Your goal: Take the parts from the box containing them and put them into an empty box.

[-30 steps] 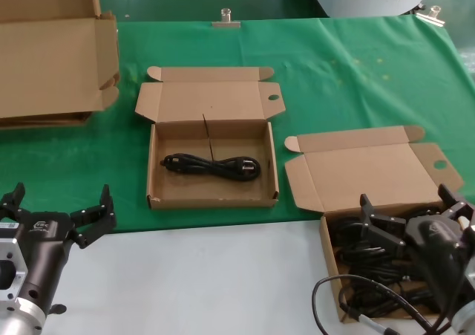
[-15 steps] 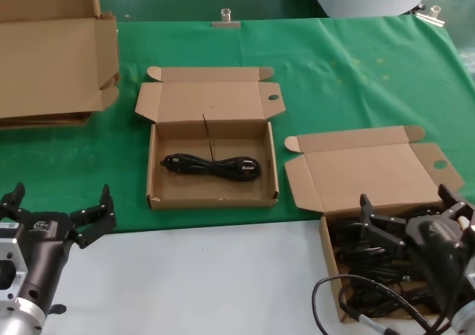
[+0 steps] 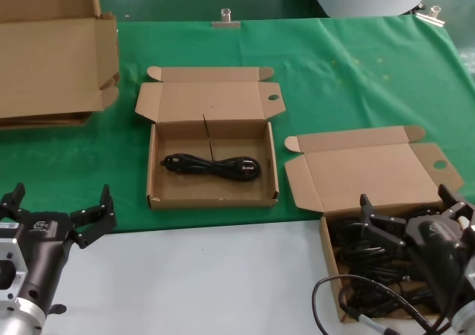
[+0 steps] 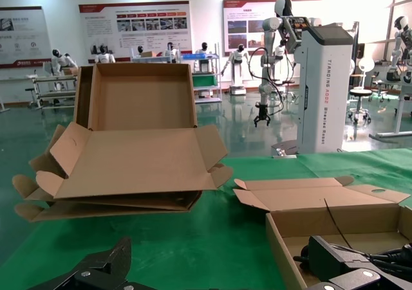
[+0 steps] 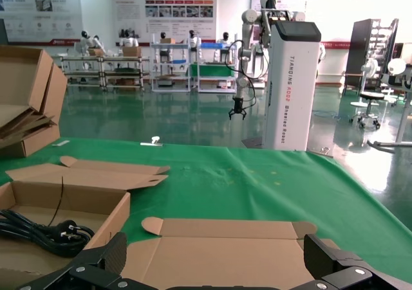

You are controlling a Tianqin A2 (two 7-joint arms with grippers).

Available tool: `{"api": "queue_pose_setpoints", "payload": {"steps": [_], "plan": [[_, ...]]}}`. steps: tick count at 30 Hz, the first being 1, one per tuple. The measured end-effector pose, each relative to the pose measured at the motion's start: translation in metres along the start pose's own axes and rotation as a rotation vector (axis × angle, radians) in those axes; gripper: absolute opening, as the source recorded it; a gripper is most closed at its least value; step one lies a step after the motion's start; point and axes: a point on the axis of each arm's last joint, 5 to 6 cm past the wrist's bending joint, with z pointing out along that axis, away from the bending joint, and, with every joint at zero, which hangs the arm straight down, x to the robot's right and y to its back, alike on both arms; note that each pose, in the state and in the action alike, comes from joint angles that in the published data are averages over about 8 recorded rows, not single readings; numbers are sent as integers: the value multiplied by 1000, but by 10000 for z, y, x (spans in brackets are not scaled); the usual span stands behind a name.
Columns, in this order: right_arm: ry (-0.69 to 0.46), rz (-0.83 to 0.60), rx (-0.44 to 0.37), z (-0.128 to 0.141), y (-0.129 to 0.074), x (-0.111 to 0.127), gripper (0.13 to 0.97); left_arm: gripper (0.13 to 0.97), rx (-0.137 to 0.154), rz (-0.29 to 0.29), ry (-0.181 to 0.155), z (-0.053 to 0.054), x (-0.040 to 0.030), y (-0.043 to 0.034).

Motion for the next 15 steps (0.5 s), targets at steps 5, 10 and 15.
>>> {"api": "queue_pose_setpoints", "payload": {"steps": [5,10,15], "plan": [[0,0,0,0,0,0,966,966,0,0,0,0,0,0],[0,0,0,0,0,0,966,966,0,0,0,0,0,0],[0,0,0,0,0,0,966,966,0,0,0,0,0,0]]}}
